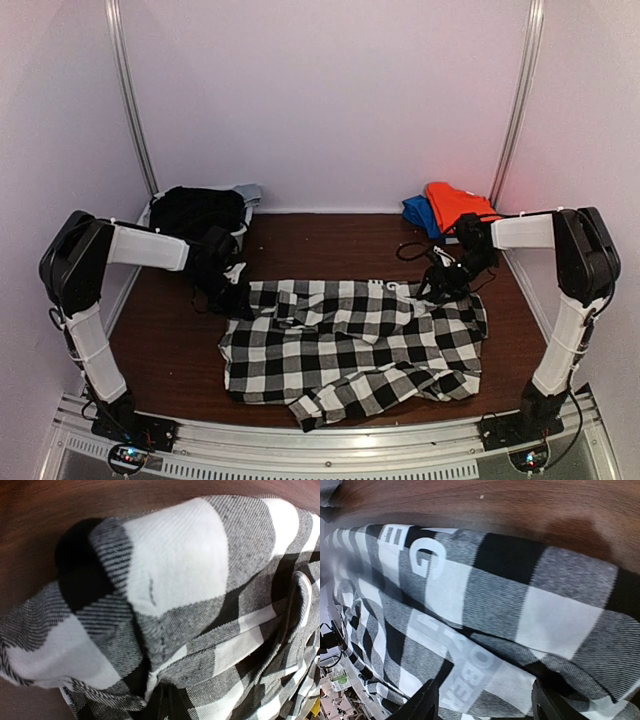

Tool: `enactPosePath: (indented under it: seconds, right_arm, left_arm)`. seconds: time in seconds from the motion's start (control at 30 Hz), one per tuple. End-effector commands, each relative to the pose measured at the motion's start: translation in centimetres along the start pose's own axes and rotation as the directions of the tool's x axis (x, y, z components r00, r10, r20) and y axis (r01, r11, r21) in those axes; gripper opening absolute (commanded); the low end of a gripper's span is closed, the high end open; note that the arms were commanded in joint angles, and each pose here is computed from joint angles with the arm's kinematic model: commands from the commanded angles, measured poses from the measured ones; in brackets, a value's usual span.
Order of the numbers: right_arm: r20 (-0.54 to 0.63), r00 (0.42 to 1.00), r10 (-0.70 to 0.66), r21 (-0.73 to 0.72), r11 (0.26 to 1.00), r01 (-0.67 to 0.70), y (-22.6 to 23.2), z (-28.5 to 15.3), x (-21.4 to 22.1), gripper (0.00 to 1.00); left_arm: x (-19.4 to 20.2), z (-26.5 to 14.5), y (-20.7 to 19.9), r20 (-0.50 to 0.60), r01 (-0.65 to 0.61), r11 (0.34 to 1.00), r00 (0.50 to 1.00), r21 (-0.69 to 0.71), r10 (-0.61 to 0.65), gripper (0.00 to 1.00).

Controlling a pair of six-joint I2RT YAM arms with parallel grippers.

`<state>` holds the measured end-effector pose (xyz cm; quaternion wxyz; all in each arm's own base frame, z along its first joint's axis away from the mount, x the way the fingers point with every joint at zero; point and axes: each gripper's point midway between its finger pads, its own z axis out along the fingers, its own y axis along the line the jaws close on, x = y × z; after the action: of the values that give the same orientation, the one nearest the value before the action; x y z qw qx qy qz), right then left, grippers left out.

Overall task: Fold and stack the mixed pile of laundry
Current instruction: Fold the flattened shirt at the center of the board, then move the 1/3-folded shirt to the center of the board.

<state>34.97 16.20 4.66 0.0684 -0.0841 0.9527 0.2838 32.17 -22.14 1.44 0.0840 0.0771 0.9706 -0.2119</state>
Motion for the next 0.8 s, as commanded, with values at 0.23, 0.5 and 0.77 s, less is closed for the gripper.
enactPosePath:
  seconds: [0.23, 0.5, 0.77]
  right_arm:
    - [0.141, 0.989, -0.032, 0.139, 0.99, 0.013, -0.2, -4.6, -3.2, 0.63]
    - [0.031, 0.999, 0.021, 0.183, 0.983, -0.026, -3.4, -0.6, -3.1, 0.52]
    - [-0.007, 0.998, 0.061, 0.249, 0.967, -0.057, -6.6, 2.3, -3.0, 0.5]
  left_arm:
    - [-6.5, -8.0, -5.5, 0.244, -0.25, 0.967, 0.935, -0.054, 0.256, 0.26]
    - [-6.5, -1.8, -5.5, 0.14, -0.221, 0.975, 0.966, 0.014, 0.217, 0.25]
    - [-5.3, 1.3, -0.2, 0.043, -0.119, 0.988, 0.991, -0.097, 0.124, 0.21]
